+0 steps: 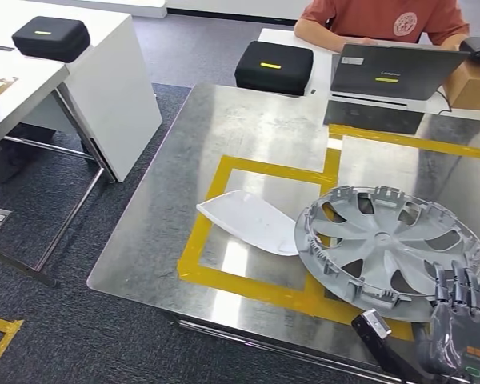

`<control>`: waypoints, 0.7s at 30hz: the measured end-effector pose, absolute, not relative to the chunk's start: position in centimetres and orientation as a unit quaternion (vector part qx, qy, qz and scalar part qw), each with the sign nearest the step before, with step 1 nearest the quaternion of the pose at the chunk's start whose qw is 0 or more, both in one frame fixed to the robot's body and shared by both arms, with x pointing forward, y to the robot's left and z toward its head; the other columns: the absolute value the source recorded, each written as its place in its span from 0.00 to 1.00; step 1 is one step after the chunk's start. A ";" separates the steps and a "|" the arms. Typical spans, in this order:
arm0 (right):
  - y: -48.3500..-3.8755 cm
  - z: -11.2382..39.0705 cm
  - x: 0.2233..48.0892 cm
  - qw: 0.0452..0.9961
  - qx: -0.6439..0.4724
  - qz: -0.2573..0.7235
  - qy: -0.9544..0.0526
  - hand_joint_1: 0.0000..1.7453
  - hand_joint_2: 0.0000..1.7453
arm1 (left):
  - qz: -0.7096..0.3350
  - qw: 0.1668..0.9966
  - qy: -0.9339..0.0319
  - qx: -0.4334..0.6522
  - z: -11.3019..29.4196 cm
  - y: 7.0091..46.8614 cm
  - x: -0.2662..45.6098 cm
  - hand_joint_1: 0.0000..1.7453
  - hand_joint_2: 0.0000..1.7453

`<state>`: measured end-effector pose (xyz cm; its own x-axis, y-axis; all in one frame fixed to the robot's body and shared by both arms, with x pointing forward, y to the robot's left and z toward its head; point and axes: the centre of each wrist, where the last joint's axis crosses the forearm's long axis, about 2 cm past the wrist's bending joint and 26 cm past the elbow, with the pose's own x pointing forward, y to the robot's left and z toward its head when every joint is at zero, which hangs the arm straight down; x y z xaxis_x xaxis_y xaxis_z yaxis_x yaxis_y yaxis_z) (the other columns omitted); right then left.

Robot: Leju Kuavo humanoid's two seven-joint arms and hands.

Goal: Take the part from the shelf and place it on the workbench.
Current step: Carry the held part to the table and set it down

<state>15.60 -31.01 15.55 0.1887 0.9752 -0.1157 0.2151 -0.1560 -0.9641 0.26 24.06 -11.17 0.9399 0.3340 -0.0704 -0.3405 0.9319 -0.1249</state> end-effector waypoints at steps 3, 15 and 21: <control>-31.1 15.6 15.5 0.446 -0.630 0.426 -0.473 0.00 1.00 | 0.173 0.982 0.023 -0.068 -11.2 24.0 0.3 0.00 0.00; -31.2 16.4 14.0 0.454 -0.627 0.411 -0.481 0.00 1.00 | 0.184 0.979 0.026 -0.078 -11.1 23.7 0.2 0.00 0.00; -31.0 17.1 12.8 0.457 -0.624 0.403 -0.489 0.00 1.00 | 0.187 0.978 0.024 -0.086 -11.1 23.5 0.0 0.00 0.00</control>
<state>12.82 -31.04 17.11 0.1975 0.9787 -0.0569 0.2417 -0.1048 -0.9647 0.03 23.52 -11.06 0.9288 0.3618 -0.0802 -0.3702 0.9151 -0.1596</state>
